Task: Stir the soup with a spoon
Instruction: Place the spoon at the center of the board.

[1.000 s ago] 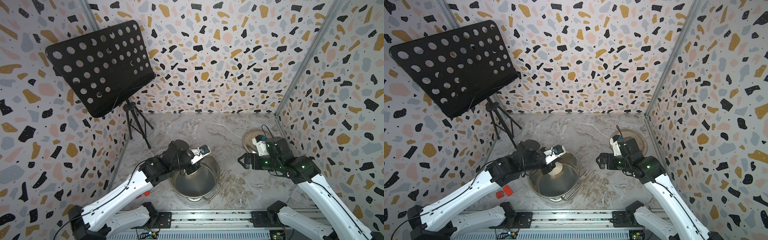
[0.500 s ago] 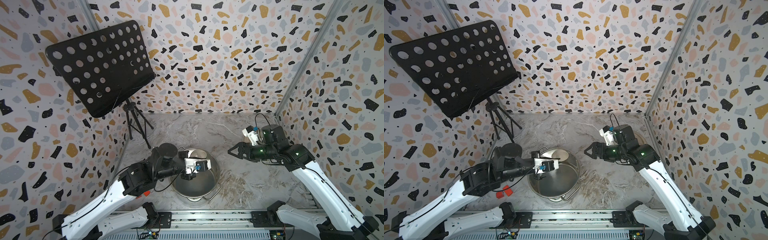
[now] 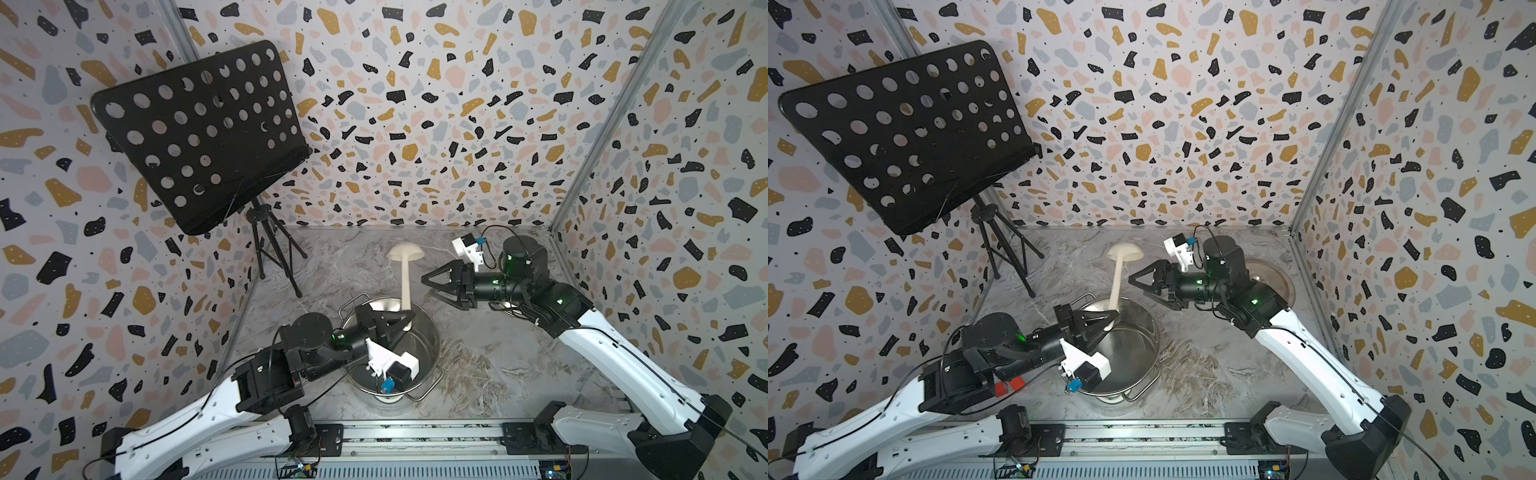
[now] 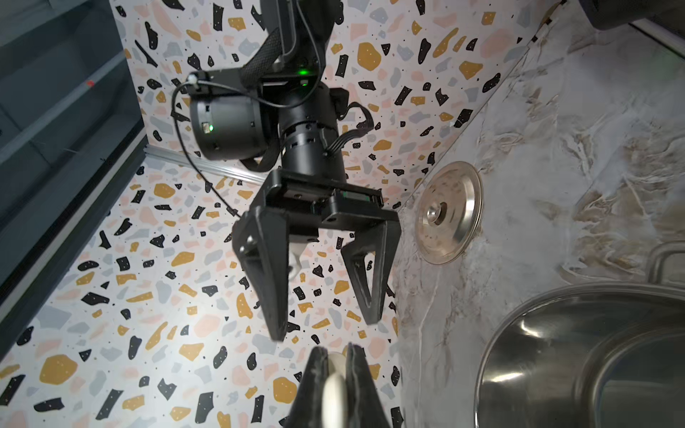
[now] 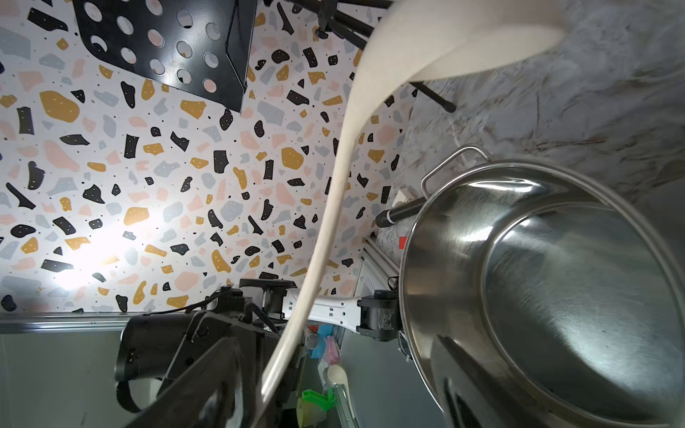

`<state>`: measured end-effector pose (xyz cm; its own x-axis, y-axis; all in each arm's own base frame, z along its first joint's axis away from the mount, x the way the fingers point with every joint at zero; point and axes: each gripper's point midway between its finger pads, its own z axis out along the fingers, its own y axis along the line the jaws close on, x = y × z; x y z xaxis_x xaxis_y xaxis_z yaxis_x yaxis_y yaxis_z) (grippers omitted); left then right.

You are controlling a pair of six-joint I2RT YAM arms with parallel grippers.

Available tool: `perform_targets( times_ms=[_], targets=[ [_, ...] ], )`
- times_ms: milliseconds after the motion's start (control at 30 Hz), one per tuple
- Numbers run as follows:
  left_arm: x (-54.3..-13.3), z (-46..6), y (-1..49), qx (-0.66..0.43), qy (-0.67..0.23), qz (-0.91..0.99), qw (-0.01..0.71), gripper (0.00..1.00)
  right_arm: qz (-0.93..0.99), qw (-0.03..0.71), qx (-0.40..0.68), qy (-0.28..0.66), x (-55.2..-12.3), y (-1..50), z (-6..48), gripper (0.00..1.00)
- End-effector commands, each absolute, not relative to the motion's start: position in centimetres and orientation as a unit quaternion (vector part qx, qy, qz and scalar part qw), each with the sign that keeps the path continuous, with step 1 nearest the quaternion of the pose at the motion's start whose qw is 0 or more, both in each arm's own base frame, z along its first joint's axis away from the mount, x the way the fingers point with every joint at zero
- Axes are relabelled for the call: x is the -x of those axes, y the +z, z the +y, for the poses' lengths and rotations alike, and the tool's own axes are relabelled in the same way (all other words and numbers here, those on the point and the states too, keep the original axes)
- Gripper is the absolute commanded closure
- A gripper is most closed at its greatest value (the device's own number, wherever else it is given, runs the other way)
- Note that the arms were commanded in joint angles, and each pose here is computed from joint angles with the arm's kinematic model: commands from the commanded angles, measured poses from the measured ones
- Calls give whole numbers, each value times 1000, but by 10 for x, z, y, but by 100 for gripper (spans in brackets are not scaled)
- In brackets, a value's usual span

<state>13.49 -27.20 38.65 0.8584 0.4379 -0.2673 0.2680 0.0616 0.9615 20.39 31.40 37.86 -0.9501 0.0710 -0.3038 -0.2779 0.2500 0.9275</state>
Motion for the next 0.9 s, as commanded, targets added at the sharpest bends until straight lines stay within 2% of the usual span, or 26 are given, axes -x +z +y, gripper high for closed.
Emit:
perform_targets(
  times_ms=[0, 167, 367, 433, 500, 533, 633, 733, 767, 800, 833, 867],
  targets=[
    [-133, -276, 418, -649, 107, 199, 727, 100, 744, 172, 74, 642, -204, 413, 325, 17],
    [-134, -283, 409, -661, 104, 198, 716, 100, 744, 160, 81, 644, -203, 409, 339, 35],
    [-136, -283, 396, -673, 104, 206, 703, 100, 756, 168, 69, 629, -208, 401, 337, 71],
    [-137, -281, 395, -671, 103, 213, 702, 100, 762, 170, 65, 621, -209, 397, 336, 80],
    [-140, -279, 396, -663, 95, 235, 704, 100, 769, 175, 66, 611, -210, 394, 334, 94],
    [-142, -276, 398, -657, 91, 250, 705, 97, 772, 184, 73, 604, -211, 395, 332, 100],
    [-149, -267, 402, -622, 57, 320, 713, 65, 789, 203, 102, 571, -214, 387, 322, 100],
    [-167, -254, 401, -561, 19, 430, 708, 44, 800, 226, 108, 545, -233, 374, 291, 100],
    [-173, -249, 397, -540, 10, 467, 700, 31, 802, 238, 100, 539, -244, 369, 274, 100],
    [-179, -245, 392, -522, 3, 501, 690, 12, 802, 255, 95, 531, -254, 365, 256, 100],
    [-183, -241, 388, -505, -3, 530, 681, 1, 806, 263, 96, 522, -260, 356, 241, 100],
    [-187, -236, 379, -486, -14, 566, 665, 0, 812, 270, 98, 508, -266, 345, 227, 100]
  ],
)
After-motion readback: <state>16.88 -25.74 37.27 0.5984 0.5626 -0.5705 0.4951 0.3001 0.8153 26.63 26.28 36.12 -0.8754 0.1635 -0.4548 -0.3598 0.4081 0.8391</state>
